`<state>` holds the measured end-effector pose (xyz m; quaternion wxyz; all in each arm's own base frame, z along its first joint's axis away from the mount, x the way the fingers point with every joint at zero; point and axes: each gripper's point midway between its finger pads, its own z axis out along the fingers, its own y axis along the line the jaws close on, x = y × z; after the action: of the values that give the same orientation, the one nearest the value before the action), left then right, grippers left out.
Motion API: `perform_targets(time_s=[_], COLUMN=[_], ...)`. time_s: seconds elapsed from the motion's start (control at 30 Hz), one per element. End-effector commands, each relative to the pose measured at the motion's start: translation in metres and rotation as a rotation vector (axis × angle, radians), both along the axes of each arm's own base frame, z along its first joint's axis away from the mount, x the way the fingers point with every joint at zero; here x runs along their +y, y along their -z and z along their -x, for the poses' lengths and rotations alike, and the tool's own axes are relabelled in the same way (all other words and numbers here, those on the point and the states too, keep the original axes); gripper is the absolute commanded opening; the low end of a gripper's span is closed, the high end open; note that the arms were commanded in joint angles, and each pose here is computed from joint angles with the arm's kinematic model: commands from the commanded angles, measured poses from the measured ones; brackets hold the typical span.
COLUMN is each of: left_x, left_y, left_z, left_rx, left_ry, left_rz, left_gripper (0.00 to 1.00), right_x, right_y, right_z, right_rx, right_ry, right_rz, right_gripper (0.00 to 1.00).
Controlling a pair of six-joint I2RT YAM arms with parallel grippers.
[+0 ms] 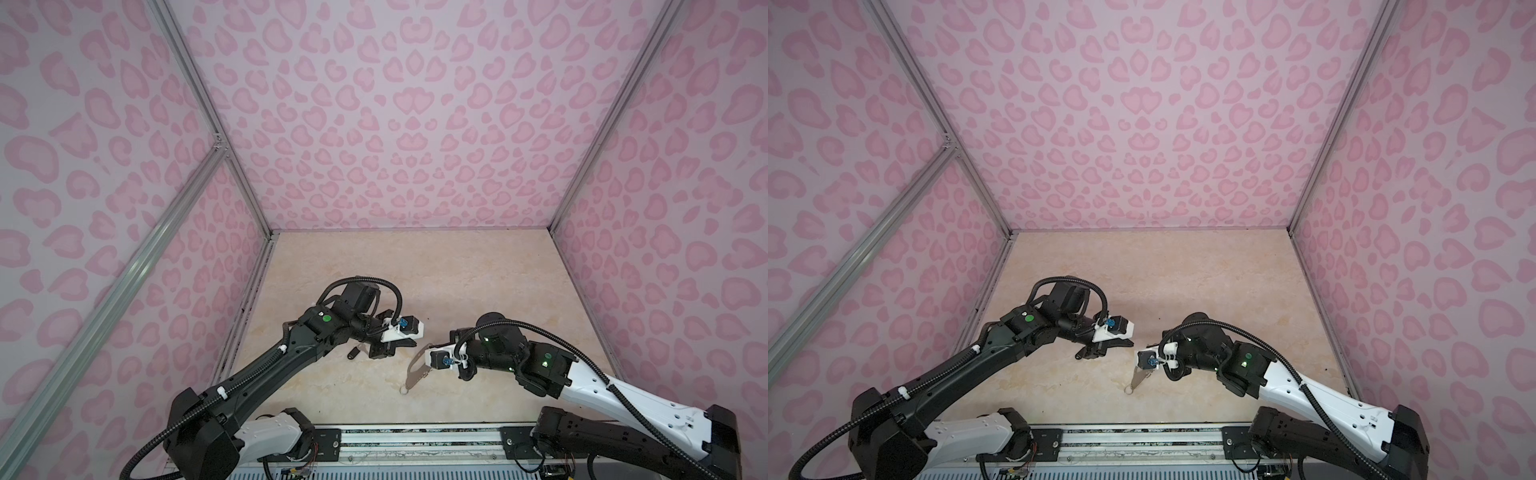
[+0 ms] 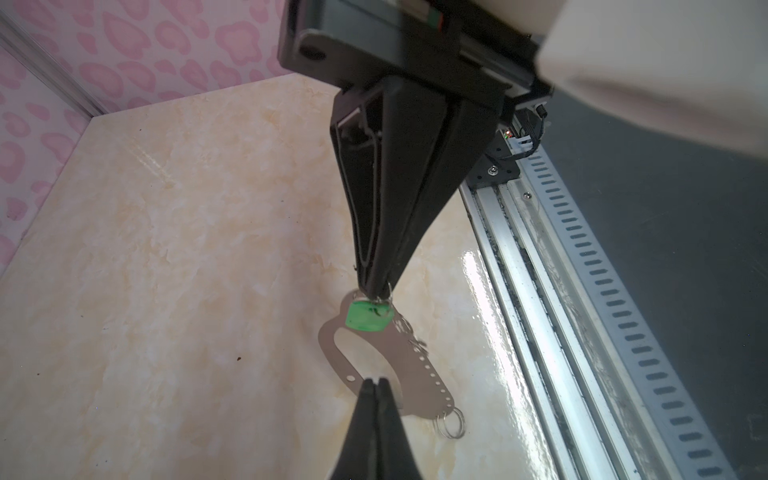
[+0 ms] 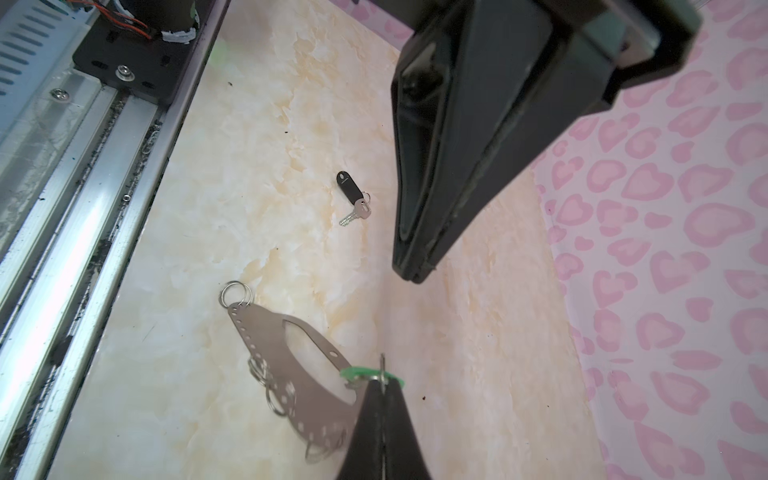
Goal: Put the keys on the keyring
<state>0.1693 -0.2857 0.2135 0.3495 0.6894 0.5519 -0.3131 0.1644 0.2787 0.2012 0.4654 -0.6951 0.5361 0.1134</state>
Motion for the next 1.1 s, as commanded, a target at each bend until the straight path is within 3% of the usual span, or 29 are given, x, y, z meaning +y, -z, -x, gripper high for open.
perform_targets(time_s=[0.0, 0.23, 0.4, 0.63, 0.9, 1.07], left_x=[-0.002, 0.005, 0.000, -0.006, -0.005, -0.005], left_y=[-0.001, 0.019, 0.022, 0.019, 0.021, 0.021], left_z=[-0.001, -0.021, -0.043, -0.058, -0.055, -0.052], left_rx=[-0.011, -0.039, 0.003, 0.056, 0.070, 0.068], left_ry=[0.011, -0.095, -0.215, -0.304, -0.325, -0.325], left_rz=[0.015, -0.072, -0.094, -0.077, -0.066, -0.061], left_gripper=[0.04, 0.07, 0.18, 0.22, 0.23, 0.23], right_x=[0.001, -0.021, -0.059, -0.110, -0.138, -0.145], right_y=[0.005, 0.023, 0.051, 0.089, 0.132, 0.150], right_z=[0.000, -0.037, -0.077, -0.103, -0.108, -0.115], right_rx=[0.029, 0.169, 0.367, 0.529, 0.666, 0.706], right_ry=[0.009, 0.235, 0.542, 0.954, 1.205, 1.264], right_rz=[0.004, 0.022, 0.017, 0.091, 0.178, 0.228], right_gripper=[0.00, 0.00, 0.00, 0.00, 0.00, 0.00])
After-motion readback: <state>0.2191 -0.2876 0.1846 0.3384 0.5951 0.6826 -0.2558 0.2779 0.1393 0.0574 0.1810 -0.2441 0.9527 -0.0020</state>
